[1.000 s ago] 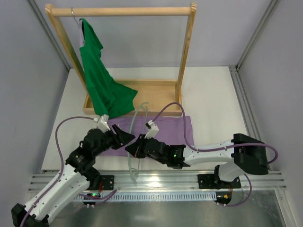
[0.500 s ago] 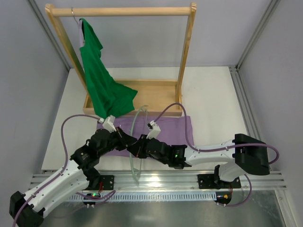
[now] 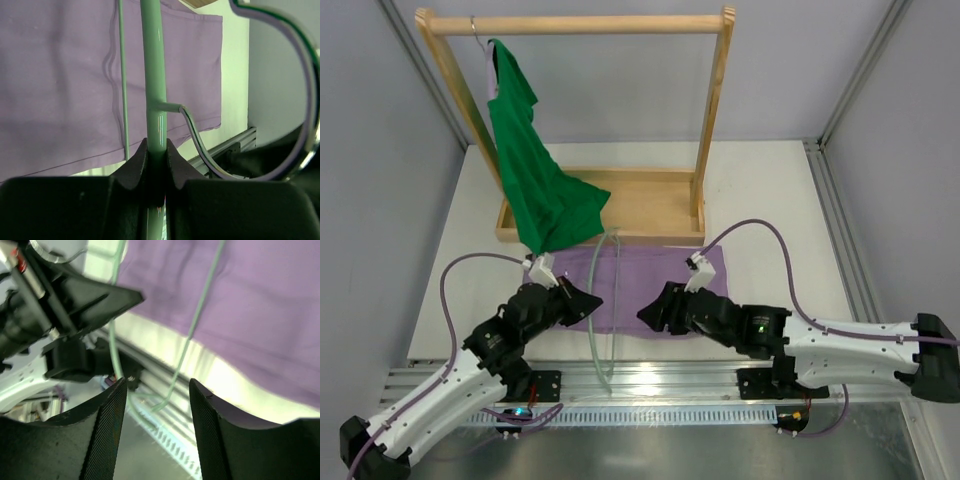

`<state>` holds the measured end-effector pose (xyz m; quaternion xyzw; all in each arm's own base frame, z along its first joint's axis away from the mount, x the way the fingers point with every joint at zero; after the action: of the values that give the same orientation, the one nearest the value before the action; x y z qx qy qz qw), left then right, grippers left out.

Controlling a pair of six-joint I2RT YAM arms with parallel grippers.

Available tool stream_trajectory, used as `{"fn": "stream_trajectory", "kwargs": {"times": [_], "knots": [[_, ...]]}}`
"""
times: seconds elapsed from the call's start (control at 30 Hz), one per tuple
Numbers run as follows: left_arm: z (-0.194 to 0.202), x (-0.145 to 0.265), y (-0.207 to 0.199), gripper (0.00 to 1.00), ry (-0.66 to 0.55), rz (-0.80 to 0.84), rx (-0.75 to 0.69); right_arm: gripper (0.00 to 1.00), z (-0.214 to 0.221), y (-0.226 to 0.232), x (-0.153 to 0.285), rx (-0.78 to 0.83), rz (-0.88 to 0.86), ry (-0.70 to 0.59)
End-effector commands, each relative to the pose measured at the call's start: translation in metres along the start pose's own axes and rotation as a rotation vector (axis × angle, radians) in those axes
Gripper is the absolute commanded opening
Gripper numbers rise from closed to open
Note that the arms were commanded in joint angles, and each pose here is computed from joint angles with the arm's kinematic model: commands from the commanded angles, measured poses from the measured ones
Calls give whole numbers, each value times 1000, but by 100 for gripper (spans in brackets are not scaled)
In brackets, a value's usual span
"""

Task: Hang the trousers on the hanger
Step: Pass the hanger from the right arm to the left, then place trousers on hanger

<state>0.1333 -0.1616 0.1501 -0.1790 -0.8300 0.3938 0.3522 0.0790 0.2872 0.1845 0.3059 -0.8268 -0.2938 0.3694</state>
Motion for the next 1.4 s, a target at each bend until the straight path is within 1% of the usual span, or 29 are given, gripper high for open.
{"fn": "stream_trajectory", "kwargs": {"times": [0.0,0.03,0.1,0.17,0.2,0.27,0.3,0.37,0.4,0.43,0.57,0.7,0.93,1.0,1.1,1.13,1.2,1.23,1.27,1.33,1.37], "knots": [[-2,-5,5,0,-41,-18,32,57,-26,-50,9,95,222,4],[-1,-7,7,0,-39,-26,31,57,-23,-52,10,83,187,89],[0,-10,7,0,-34,-32,30,57,-40,-78,9,103,263,71],[0,-12,7,0,-30,-37,32,58,-54,-90,13,111,318,49],[1,-13,8,0,-26,-46,33,58,-67,-102,19,81,361,27],[4,-15,9,0,-4,-71,32,59,-75,-112,25,77,357,51],[6,-16,11,0,5,-85,35,60,-81,-120,28,66,375,41],[10,-15,13,0,24,-109,50,68,-95,-143,36,34,439,9],[11,-15,13,0,30,-107,52,72,-94,-147,39,13,439,35],[12,-14,14,0,34,-107,58,75,-100,-161,42,-30,479,23],[15,-9,20,0,26,-123,63,78,-100,-181,41,-77,514,51],[22,-9,23,0,60,-133,71,79,-94,-196,37,-114,529,83],[26,-9,33,0,68,-162,59,78,-61,-226,35,-181,591,141],[28,-9,35,0,77,-172,62,78,-55,-227,32,-199,578,152],[31,-8,37,0,92,-178,61,72,-50,-227,30,-208,547,164],[31,-7,36,0,93,-171,61,53,-47,-227,30,-208,535,170],[30,-5,33,0,92,-153,64,31,-46,-223,31,-207,505,169],[30,-4,31,0,91,-140,66,23,-48,-219,32,-195,485,150],[29,-2,27,0,91,-119,70,11,-50,-217,34,-190,479,137],[29,1,24,0,98,-100,71,4,-50,-215,42,-190,503,126],[29,3,24,0,100,-106,71,4,-51,-211,49,-177,504,112]]}}
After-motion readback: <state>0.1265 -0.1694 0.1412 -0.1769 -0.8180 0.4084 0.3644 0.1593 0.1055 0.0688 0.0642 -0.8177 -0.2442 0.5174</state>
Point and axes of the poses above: each gripper's point midway between its finger pads, its own x axis back along the fingers, its own y axis along the line the jaws close on, z = x × y, the point moved 5 cm from there along x, back along the fingers, and after that the axes turned 2 degrees about x, right-handed, at the moved point
